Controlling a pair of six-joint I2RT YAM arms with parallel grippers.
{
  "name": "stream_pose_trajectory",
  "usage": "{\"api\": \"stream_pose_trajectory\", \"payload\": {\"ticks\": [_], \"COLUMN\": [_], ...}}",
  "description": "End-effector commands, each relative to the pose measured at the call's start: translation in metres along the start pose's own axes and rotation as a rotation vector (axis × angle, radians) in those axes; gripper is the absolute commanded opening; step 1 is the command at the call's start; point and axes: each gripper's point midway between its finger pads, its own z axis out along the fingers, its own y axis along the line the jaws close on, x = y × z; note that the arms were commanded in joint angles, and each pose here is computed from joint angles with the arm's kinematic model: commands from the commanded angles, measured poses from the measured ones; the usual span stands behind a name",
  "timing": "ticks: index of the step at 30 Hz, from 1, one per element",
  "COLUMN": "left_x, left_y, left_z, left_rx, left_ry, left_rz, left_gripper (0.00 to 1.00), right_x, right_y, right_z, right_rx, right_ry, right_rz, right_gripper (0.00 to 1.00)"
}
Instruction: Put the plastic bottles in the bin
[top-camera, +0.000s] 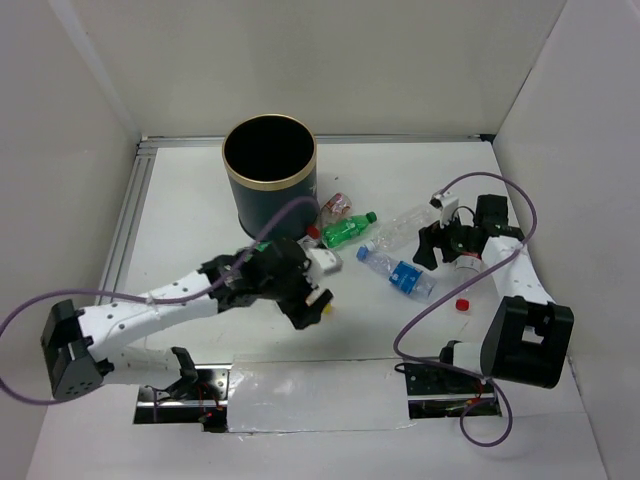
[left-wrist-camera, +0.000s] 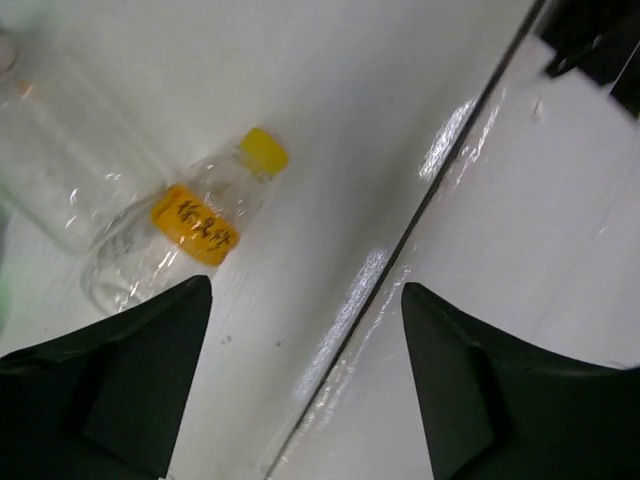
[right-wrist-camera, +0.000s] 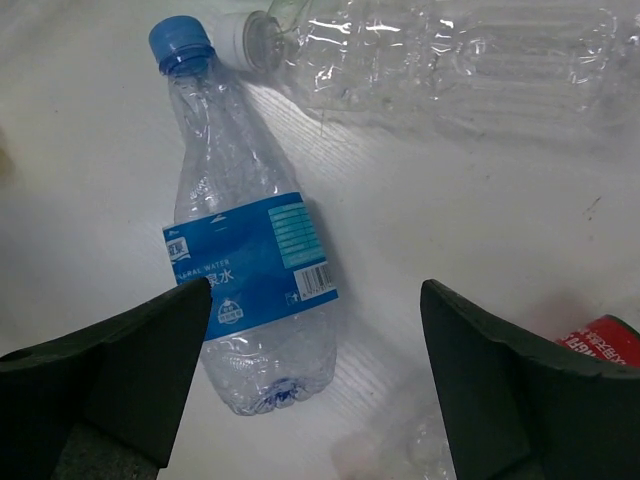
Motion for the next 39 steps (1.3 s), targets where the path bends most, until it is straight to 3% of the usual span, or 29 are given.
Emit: {"api": "stream_pose_trajectory", "payload": {"ticks": [1, 10, 26, 30, 35, 36, 39], "left_x": [0.001, 0.001, 0.064, 0.074, 0.079, 0.077, 0.037], "left_y": [-0.012, 0.026, 0.063, 0.059, 0.052, 0.044, 0.02], "left_z": [0.016, 0.045, 0.108, 0.115, 0.116, 0.115, 0.096], "left_rx": [-0.093, -0.369, -0.417, -0.383, -0.355, -0.345, -0.325], "left_ry": [0.047, 0.088, 0.352, 0.377, 0.382, 0.367, 0.261], "left_rz": [0.259, 0.412, 0.443, 0.431, 0.379, 0.386, 0.352], "left_gripper": [0.91, 0.97, 0.96, 0.85, 0.58, 0.46, 0.28], "right_x": [-0.012, -0.008, -0.006, -0.005, -0.004, -0.006, -0.002], "right_y": [0.001, 0.004, 0.011, 0.013, 0.019, 0.02, 0.027], "right_z": [-0.005, -0.006, -0.004, -0.005, -0.005, -0.004, -0.005], "right_rx": [-0.002, 0.015, -0.013, -0.025, -0.058, -0.069, -0.108], "right_ry": [-0.001, -0.014, -0.025, -0.024, -0.029, -0.037, -0.032], "right_rz": [-0.013, -0.061, -0.075, -0.08, -0.11, -0.122, -0.156], "right_gripper": [0.92, 0.97, 0.97, 0.97, 0.9, 0.87, 0.64]}}
